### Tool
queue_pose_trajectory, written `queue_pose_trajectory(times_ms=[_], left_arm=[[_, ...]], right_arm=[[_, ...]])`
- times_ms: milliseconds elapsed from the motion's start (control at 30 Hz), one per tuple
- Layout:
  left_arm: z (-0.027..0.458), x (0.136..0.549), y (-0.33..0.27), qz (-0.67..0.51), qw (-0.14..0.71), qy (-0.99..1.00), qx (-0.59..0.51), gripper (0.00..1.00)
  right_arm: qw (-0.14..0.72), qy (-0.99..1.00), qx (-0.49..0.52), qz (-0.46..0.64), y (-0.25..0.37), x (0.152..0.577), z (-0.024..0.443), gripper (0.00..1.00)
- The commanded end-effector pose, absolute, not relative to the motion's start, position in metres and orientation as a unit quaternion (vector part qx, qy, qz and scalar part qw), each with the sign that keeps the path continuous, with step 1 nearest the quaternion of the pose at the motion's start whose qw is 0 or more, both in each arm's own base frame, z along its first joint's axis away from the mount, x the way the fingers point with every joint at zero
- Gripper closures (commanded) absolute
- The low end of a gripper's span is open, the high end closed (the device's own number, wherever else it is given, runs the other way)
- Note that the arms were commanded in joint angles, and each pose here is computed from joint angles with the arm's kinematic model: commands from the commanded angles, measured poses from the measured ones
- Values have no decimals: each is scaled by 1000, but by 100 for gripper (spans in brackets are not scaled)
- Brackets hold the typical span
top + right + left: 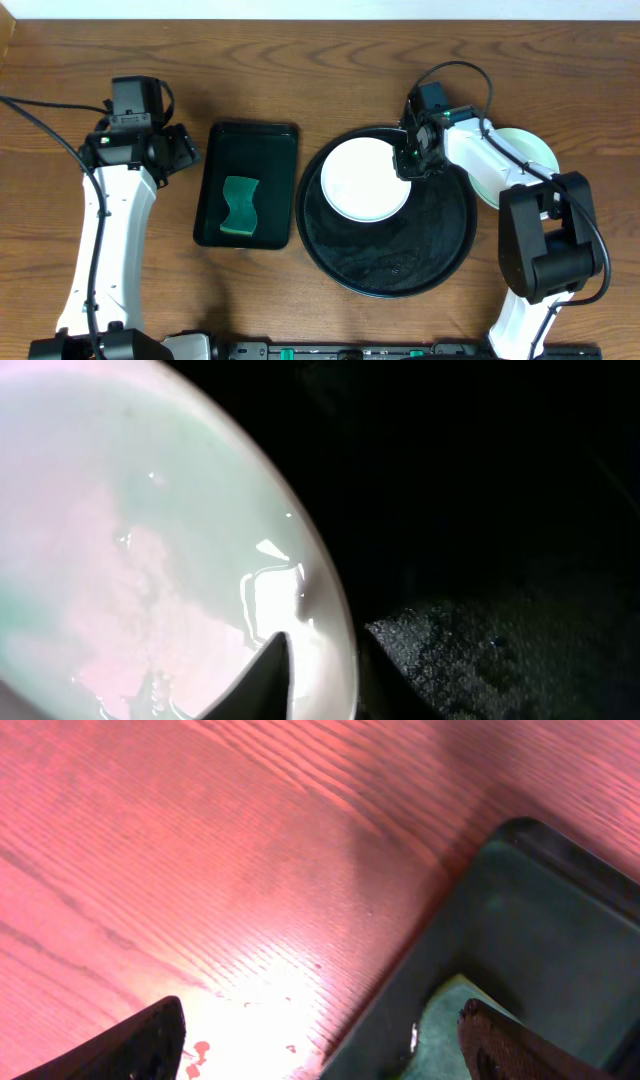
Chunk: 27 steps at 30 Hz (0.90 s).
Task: Clean dirty plates on tray and stack at the side
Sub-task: 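Release the sponge and raise the left gripper back to the left, then grip the white plate's rim firmly with the right gripper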
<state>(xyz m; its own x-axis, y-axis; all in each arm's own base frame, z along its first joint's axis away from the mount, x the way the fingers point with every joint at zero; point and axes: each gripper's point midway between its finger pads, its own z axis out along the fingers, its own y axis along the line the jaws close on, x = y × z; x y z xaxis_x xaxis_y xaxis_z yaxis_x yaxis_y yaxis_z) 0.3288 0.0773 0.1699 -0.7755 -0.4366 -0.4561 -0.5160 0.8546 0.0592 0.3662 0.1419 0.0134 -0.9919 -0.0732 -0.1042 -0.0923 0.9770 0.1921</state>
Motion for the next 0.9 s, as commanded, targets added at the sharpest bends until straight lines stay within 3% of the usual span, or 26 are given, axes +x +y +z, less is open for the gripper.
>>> queue_pose_trajectory(times_ms=[0, 133, 300, 867], left_arm=[[171, 327, 84, 99, 218, 936, -260, 13], [171, 327, 84, 99, 218, 936, -260, 12], [171, 327, 84, 99, 218, 936, -260, 12], [171, 327, 84, 99, 218, 936, -260, 12]], right_arm=[[43, 991, -53, 114, 152, 362, 13, 74], [45, 990, -67, 114, 152, 362, 13, 61], [46, 990, -75, 114, 153, 362, 13, 70], [47, 989, -83, 113, 153, 362, 13, 71]])
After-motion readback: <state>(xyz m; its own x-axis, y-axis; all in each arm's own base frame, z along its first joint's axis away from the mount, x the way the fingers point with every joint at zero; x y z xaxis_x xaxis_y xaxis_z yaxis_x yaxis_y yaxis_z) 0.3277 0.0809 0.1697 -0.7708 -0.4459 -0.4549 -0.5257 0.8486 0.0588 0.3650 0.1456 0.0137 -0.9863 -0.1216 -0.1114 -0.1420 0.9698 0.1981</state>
